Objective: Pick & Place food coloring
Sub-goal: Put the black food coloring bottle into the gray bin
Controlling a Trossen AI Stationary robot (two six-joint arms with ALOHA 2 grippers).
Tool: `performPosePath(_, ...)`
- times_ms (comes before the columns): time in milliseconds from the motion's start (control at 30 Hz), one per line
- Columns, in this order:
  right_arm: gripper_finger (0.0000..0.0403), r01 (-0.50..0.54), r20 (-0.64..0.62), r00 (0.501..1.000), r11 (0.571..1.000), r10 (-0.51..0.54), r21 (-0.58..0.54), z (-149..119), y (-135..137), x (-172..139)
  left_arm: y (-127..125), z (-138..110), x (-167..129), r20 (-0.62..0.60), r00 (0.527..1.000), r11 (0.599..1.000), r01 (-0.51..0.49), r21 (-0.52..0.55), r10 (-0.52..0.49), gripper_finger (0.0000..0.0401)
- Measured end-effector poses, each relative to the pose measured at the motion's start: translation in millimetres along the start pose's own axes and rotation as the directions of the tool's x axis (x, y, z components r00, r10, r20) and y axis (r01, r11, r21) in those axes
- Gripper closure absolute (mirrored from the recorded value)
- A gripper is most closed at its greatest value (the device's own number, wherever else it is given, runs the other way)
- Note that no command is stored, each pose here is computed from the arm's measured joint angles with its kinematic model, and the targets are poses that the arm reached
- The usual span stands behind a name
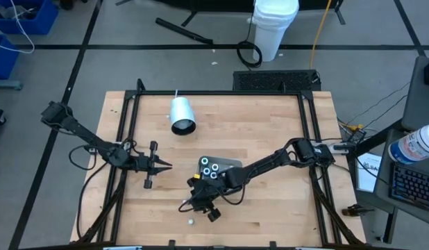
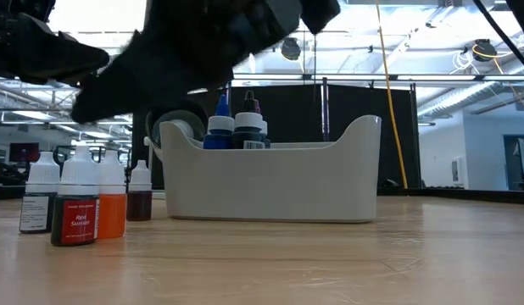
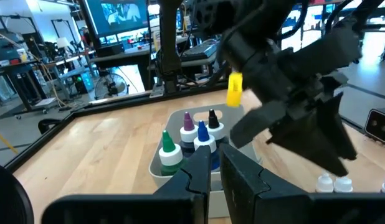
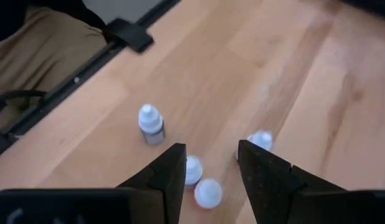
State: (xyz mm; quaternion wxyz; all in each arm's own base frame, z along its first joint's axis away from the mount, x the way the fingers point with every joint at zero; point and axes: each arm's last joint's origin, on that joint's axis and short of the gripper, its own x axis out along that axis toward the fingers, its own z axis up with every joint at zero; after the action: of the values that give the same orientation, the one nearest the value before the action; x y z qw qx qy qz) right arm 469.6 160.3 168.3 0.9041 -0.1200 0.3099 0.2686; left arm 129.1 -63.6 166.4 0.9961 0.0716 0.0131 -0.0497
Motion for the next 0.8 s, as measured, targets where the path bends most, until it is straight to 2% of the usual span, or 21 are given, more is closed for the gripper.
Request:
performPosePath(333, 0.0263, 0.002, -0.037, 0.999, 0.999, -0.001, 0.045, -18.7, -2.9, 3.6, 0.0, 0.0, 0.0, 0.000, 1.000, 1.000, 0.000, 0.000, 0.000, 0.0359)
performPosePath(800, 0.0263, 0.001, -0.041, 0.999, 0.999, 0.001, 0.040, -21.0, -2.4, 4.2, -0.2, -2.0, 0.0, -0.019, 1.000, 1.000, 0.002, 0.010, -0.002, 0.0359)
